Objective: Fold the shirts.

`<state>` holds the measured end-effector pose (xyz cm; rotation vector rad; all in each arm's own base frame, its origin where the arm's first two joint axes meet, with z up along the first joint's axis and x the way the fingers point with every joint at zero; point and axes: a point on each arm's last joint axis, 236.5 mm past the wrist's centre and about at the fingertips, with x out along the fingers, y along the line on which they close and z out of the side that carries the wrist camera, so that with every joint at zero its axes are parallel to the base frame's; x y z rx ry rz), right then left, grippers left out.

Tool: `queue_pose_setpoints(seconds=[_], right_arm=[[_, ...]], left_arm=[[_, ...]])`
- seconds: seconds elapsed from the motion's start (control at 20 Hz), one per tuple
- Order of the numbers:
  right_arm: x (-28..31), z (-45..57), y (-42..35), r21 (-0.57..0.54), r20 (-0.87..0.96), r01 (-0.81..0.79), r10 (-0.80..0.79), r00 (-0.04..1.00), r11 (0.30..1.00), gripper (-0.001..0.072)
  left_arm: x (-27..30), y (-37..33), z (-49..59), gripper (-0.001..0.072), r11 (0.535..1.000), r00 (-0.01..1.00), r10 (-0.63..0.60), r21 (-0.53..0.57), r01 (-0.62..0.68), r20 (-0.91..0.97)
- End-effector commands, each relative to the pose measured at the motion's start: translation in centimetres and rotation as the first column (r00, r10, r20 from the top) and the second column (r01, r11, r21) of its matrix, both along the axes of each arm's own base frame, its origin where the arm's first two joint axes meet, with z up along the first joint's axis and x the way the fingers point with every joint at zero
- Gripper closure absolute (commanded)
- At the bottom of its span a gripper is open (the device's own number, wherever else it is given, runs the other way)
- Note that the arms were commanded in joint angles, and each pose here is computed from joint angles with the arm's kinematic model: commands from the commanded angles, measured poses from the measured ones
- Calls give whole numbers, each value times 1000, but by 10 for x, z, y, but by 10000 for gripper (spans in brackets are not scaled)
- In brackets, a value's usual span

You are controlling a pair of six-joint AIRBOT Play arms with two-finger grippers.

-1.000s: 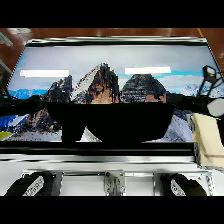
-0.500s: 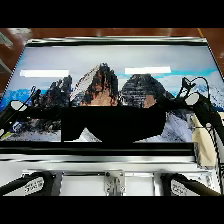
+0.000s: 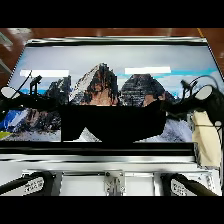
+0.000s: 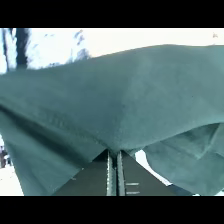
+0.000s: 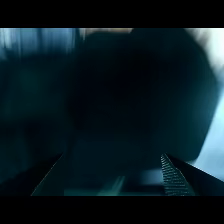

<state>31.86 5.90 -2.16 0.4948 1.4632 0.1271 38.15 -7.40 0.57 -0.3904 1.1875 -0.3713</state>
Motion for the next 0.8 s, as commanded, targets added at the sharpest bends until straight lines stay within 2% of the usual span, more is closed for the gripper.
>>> queue_pose_setpoints(seconds=[0.0,0.25,0.65,0.7,0.75], right_arm=[[-75,-31,58,131,-155,21,0,988,991,24],[-116,-69,75,86,-229,53,-32,973,995,24],[-80,-99,76,88,-208,262,-240,948,961,29],[-72,-103,77,96,-199,294,-271,942,951,142],[-64,-106,77,102,-183,321,-299,936,942,188]], left_arm=[[3,-5,21,667,999,999,-43,-11,43,27],[-6,-9,20,667,997,997,-71,-24,70,-7],[-10,-12,21,667,996,997,-80,-37,79,-20],[-10,-14,22,667,996,997,-79,-44,78,-19],[-9,-15,23,667,996,997,-77,-55,76,-16]])
